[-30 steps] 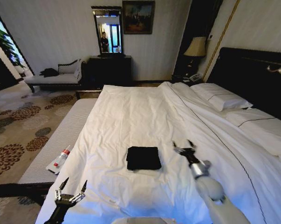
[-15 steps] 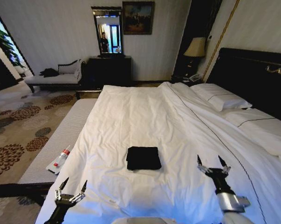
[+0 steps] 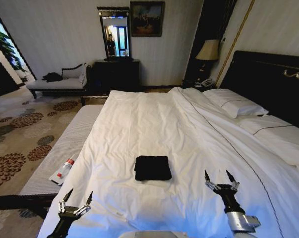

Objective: Fold the clothes on the bed.

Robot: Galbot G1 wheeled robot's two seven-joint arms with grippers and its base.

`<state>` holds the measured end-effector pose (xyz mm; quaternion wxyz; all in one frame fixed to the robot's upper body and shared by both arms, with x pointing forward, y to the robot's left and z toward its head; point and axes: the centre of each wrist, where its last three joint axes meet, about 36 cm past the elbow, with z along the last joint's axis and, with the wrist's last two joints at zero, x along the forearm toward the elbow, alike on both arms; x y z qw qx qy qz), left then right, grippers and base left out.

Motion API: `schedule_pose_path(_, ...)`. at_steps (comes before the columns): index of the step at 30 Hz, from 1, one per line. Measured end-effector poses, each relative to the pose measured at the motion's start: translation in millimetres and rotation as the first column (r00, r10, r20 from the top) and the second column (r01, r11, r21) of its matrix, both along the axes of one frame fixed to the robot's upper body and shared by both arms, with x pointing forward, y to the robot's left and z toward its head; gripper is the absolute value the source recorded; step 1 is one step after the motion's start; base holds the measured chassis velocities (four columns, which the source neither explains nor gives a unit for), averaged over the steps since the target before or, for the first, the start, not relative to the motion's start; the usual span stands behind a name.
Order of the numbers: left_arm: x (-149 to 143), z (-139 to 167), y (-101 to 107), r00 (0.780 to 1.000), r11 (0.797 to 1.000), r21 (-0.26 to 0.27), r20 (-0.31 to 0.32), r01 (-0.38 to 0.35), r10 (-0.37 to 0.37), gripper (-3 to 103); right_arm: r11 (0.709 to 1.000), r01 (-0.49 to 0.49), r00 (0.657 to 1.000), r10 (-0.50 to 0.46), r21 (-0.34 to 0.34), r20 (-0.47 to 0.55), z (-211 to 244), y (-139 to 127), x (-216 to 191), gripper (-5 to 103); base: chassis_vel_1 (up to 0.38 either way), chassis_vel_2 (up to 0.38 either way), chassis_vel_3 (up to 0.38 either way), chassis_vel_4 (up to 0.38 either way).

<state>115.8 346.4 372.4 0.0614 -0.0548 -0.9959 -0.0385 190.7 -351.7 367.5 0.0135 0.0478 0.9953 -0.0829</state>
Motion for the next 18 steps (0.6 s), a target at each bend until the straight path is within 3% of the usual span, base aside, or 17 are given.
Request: schedule_pose_path(18, 0.0, 0.0, 0.0, 1.000, 1.000, 0.000, 0.000, 0.000, 0.000, 100, 1.000, 0.002, 1.000, -0.002, 0.004, -0.001, 0.0, 0.2, 1.2, 100, 0.000, 0.000, 0.000, 0.000)
